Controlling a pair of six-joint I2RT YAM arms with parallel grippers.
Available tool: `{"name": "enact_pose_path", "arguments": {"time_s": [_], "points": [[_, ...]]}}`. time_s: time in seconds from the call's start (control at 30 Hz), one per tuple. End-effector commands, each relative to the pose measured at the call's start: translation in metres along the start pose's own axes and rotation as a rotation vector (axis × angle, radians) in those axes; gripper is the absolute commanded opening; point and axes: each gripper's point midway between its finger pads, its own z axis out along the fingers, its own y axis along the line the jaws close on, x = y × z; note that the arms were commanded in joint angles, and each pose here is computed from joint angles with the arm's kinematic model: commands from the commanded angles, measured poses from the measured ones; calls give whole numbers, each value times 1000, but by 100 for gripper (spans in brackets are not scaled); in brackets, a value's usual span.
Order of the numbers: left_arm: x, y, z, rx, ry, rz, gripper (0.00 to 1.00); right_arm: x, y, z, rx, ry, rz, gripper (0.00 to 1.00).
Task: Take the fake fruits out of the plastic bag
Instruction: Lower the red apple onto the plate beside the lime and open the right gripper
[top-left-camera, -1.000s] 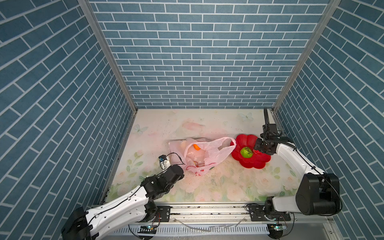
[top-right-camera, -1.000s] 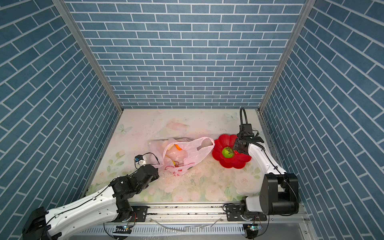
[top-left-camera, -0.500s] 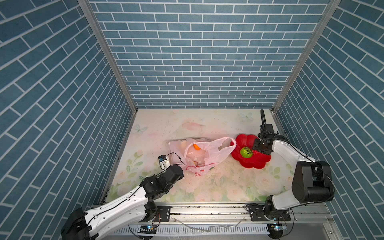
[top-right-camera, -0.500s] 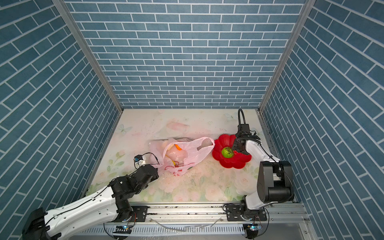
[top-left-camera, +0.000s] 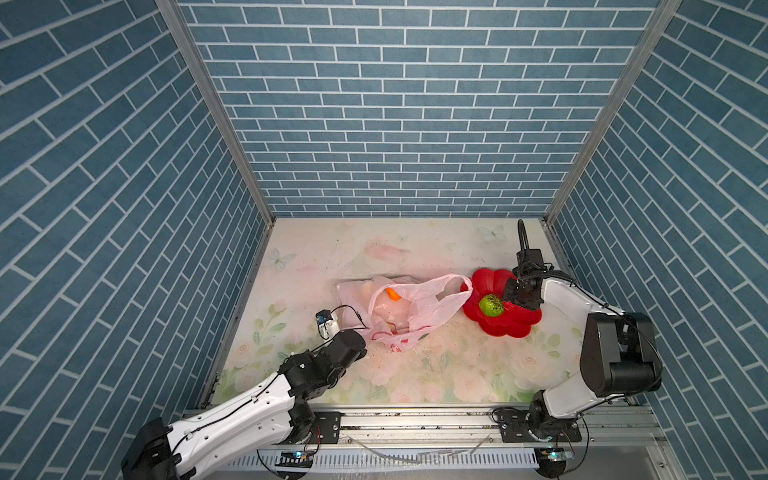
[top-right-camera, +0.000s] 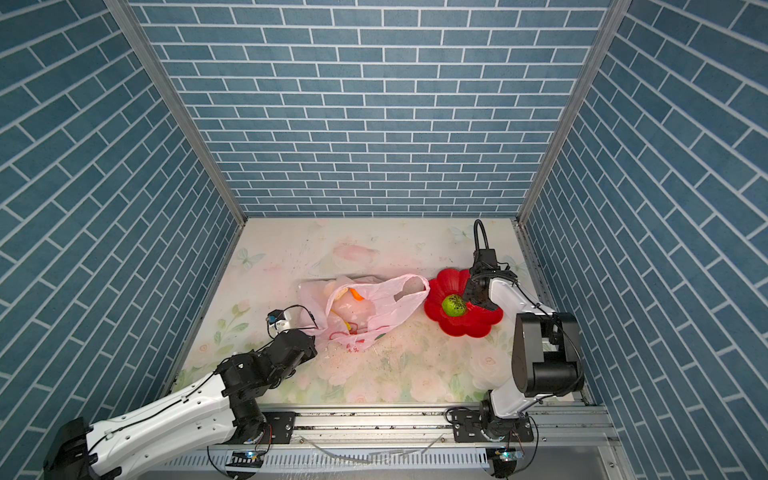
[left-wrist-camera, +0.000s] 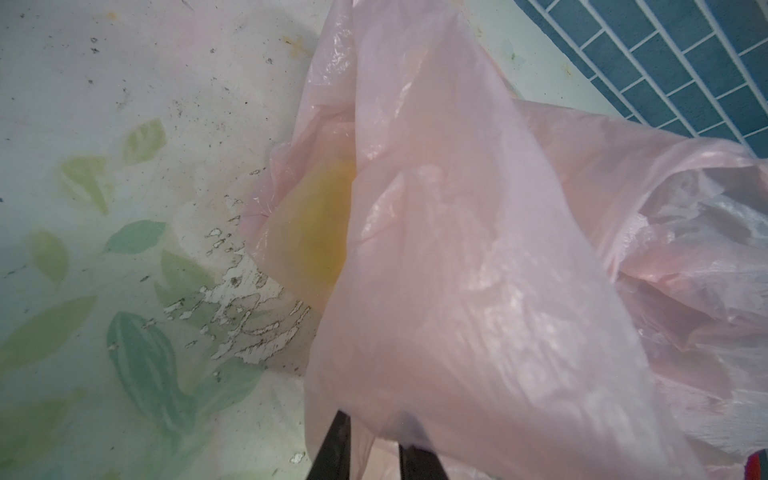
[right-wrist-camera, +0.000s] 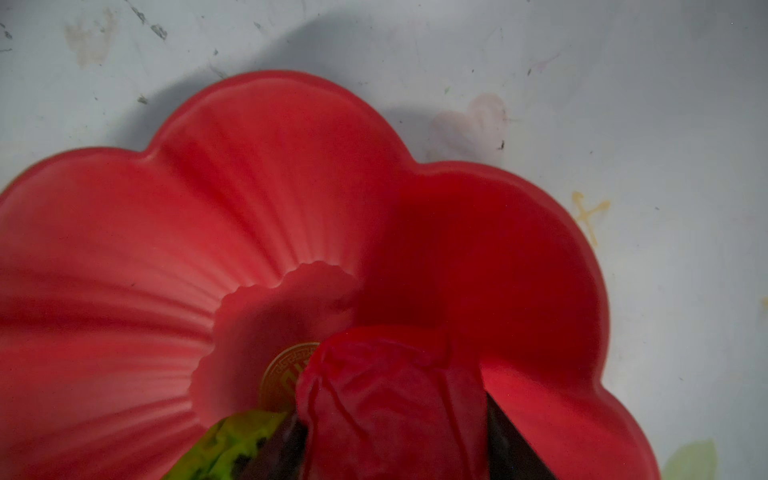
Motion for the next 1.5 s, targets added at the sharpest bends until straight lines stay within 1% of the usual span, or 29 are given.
{"name": "enact_pose_path", "arguments": {"time_s": [0.0,0.3,0.8,1.07,1.33,1.47], "points": [[-2,8,-1,-28,-16,2,23,9,-4,8,10,27,-21,46],[-3,11,-4,-30,-19,0,23,15,-5,15,10,46,-18,54],[-4,10,-5,-25,-20,0,23,14,-5,12,16,48,-17,81],[-5,10,-8,-15,-21,-1,23,9,-4,0,8,29,-17,92],[-5,12,-10,-6,-28,-10,23,1,-5,-17,13,5,-23,95],[-6,12,-10,-3,-29,-10,23,-6,-4,-37,1,-28,-25,95]]}}
